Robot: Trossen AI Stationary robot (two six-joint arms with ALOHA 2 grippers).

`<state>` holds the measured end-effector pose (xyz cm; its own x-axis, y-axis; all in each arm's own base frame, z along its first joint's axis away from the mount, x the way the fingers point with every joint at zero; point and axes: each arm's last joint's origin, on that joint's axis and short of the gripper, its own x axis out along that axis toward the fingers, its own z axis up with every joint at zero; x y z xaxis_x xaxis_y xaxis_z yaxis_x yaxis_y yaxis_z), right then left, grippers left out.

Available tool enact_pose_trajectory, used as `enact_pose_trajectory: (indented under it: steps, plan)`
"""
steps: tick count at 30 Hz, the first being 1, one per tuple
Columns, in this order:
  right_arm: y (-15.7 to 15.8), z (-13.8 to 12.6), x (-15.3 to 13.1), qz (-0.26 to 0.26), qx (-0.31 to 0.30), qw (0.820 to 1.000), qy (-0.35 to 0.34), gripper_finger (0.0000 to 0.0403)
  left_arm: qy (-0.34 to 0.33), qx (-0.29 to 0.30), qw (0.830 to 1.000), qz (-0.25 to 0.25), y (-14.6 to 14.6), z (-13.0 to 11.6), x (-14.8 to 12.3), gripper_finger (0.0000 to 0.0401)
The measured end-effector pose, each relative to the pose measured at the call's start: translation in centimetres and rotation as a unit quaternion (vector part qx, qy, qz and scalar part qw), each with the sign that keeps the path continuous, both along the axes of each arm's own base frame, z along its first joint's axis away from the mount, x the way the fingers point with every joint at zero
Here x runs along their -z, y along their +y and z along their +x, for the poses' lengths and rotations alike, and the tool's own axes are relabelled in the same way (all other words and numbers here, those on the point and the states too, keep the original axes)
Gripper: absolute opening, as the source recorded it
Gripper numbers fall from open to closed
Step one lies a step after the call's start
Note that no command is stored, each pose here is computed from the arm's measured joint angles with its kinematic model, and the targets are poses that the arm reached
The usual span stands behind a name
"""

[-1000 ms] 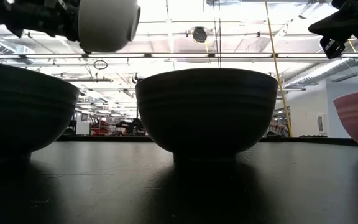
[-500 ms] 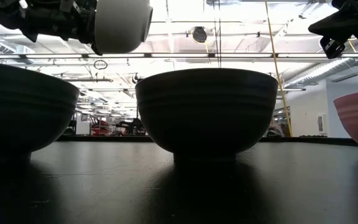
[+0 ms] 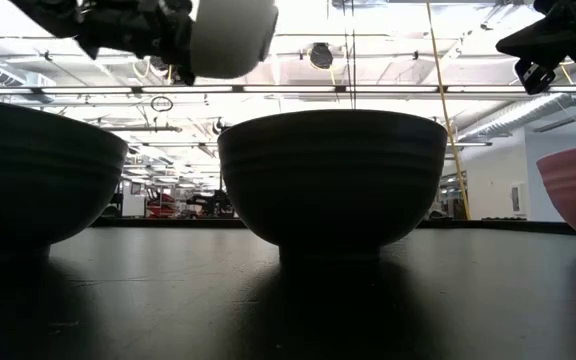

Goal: Nest bowls inside each other
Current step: Stack the white bowl on top of the black bowl

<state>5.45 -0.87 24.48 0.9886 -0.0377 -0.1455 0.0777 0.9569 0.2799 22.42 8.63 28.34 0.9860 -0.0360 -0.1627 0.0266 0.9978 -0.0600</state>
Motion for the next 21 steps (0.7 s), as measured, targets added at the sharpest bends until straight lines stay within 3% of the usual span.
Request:
enact_pose_trajectory:
  steps: [12,21]
  plan:
    - [0.0,0.0,0.0,0.0,0.0,1.0,0.0,0.0,0.081,0.001,0.996,-0.029,3.8,5.9,0.3,0.0004]
    - [0.0,0.0,0.0,0.0,0.0,1.0,0.0,0.0,0.15,-0.008,0.988,-0.047,7.1,8.8,-1.4,0.0004]
